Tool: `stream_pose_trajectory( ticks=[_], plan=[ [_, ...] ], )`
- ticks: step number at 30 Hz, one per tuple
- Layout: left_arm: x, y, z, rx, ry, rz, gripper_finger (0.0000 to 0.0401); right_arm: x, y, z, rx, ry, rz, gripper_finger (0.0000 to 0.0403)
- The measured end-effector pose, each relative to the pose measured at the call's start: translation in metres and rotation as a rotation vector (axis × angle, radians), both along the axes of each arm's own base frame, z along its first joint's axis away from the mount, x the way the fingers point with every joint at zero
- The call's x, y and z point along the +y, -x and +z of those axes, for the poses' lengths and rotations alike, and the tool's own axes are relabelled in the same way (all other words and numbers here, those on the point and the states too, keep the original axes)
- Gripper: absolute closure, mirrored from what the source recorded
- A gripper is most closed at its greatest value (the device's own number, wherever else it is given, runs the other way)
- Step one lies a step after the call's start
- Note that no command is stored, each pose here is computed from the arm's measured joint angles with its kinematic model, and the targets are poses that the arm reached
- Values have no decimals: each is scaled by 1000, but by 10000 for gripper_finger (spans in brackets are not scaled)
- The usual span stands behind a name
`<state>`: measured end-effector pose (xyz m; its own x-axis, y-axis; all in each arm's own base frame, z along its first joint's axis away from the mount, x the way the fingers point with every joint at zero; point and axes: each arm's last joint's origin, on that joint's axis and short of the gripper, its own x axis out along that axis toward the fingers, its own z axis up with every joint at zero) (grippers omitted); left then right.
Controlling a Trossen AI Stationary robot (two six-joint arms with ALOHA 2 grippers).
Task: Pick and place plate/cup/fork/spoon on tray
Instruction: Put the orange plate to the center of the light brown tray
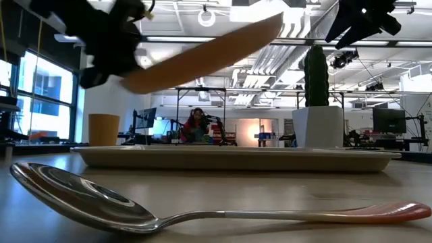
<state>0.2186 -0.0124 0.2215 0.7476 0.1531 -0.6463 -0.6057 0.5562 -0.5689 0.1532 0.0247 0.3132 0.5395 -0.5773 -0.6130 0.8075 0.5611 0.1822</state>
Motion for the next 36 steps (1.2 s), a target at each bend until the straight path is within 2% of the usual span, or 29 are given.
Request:
stream_pose_trajectory(
  ticks=[3,6,12,16,20,24,28,31,36],
  plan=[
    [16,-11,-8,-6,-33,124,398,1,1,-6,27,-67,-48,249],
    [29,-21,-21,50,-41,186,398,2,5,-12,68,-136,-105,257],
    [54,-44,-48,214,-44,231,398,7,-1,-26,227,-139,-138,268],
    [72,-67,-49,236,-26,181,398,10,-10,-35,305,-154,-146,276],
    [84,-84,-50,253,0,109,398,14,-13,-41,380,-223,-128,280],
    [93,-93,-61,289,35,86,398,20,-13,-43,397,-230,-117,281],
    [102,-99,-73,318,77,76,389,21,-7,-53,425,-211,-181,281],
    [104,-102,-80,336,85,63,375,22,-3,-69,405,-260,-202,281],
    [103,-103,-83,348,89,49,358,28,-3,-99,333,-353,-152,281]
  ],
)
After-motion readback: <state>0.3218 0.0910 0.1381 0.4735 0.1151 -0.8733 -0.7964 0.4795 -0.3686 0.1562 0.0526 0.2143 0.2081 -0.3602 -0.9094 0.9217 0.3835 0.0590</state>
